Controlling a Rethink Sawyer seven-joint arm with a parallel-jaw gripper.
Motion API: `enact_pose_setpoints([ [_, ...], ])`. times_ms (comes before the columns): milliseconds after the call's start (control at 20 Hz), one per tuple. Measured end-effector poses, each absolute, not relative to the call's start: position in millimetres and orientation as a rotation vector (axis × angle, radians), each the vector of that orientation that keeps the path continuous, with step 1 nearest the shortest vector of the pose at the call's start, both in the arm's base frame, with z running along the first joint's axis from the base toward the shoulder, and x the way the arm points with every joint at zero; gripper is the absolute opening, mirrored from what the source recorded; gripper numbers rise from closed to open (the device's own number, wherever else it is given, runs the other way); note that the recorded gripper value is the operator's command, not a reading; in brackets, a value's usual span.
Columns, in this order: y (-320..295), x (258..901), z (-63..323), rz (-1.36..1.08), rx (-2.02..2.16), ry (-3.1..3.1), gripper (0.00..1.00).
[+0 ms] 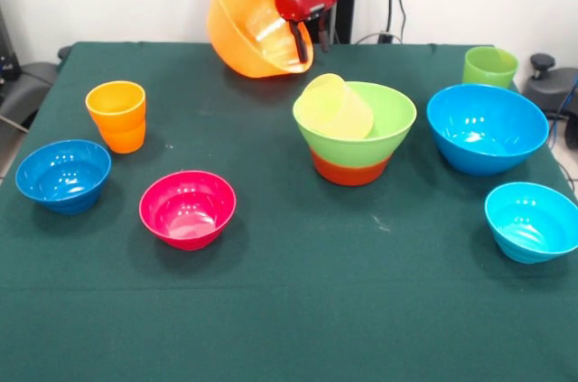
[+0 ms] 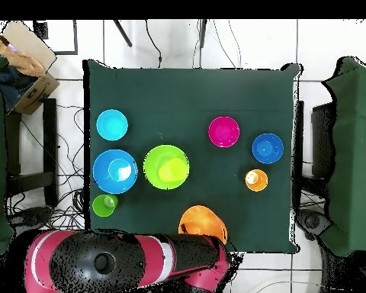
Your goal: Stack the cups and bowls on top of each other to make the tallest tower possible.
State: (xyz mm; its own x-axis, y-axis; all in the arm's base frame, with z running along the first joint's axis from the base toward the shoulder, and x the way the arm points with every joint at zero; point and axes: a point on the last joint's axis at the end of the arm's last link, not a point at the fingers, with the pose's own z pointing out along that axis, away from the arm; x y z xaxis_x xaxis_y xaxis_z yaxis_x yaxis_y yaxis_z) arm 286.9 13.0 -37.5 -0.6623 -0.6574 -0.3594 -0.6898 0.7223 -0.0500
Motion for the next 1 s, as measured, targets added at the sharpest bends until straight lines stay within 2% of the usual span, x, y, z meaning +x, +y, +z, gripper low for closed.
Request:
enact_pose_setpoints([
  [500, 10, 303, -21, 0.043, -1.023, 2.544, 1.00],
  [1000, -18, 327, 25, -0.136, -1.051, 2.485, 1.00],
])
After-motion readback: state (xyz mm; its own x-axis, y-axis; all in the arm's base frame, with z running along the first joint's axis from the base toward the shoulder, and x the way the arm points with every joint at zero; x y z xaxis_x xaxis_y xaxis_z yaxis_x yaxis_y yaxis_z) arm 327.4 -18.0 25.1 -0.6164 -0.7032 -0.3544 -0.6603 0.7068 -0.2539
